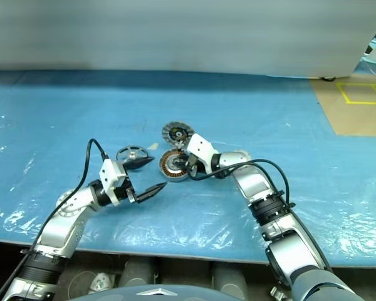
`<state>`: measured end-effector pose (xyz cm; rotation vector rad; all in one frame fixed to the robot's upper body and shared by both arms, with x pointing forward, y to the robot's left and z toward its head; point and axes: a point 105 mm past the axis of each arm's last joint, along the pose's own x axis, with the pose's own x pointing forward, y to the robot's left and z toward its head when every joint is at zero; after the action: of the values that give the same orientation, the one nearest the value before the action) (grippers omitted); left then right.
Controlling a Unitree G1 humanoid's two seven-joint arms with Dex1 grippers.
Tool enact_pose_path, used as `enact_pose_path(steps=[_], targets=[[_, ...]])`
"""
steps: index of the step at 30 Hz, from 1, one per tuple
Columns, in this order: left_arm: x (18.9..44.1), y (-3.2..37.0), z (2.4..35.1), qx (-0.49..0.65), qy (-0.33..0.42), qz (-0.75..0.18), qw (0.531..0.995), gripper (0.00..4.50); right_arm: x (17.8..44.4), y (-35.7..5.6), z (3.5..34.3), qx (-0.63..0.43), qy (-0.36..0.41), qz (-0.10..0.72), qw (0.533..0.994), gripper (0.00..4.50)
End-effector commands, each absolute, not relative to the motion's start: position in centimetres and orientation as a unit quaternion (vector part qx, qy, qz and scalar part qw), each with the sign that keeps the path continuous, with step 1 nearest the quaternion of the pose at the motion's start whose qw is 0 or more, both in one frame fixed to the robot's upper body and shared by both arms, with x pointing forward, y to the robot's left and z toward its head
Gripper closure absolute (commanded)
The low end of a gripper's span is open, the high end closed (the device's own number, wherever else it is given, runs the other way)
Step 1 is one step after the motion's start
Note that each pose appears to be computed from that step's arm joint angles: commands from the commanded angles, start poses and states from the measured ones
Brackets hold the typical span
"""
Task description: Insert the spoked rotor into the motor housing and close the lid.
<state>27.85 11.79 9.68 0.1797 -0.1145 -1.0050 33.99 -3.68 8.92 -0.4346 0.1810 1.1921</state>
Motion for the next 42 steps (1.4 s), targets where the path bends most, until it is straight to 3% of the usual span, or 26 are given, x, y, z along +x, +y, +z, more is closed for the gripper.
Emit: enact_pose_path(steps=[1,17,21,25,27,30,37,42], targets=[[27.8,11.6,10.6,0.096,-0.073,-0.480,0.869,0.00,33.8,-3.2,9.6,-0.206,0.071,0.566,0.795,3.85],[27.7,11.6,10.5,0.096,-0.072,-0.479,0.869,0.00,33.7,-3.3,9.3,-0.205,0.077,0.567,0.794,3.85],[27.8,11.6,10.5,0.097,-0.071,-0.481,0.869,0.00,33.9,-3.4,9.3,-0.205,0.074,0.560,0.799,2.53],[27.8,11.6,10.5,0.098,-0.069,-0.481,0.868,0.00,34.0,-3.3,11.3,-0.135,0.048,0.561,0.815,1.25],[27.9,11.6,10.4,0.098,-0.068,-0.482,0.868,0.00,34.0,-3.5,12.3,-0.106,0.035,0.561,0.820,1.25],[27.9,11.6,10.4,0.098,-0.067,-0.484,0.867,0.00,34.2,-3.6,12.6,-0.106,0.030,0.558,0.822,1.86],[28.1,11.4,10.4,0.099,-0.069,-0.485,0.866,0.00,33.8,-2.4,10.8,-0.146,0.049,0.562,0.813,4.36],[28.0,11.5,10.4,0.100,-0.068,-0.482,0.868,0.00,33.5,-1.2,9.6,-0.159,0.058,0.560,0.811,4.48]])
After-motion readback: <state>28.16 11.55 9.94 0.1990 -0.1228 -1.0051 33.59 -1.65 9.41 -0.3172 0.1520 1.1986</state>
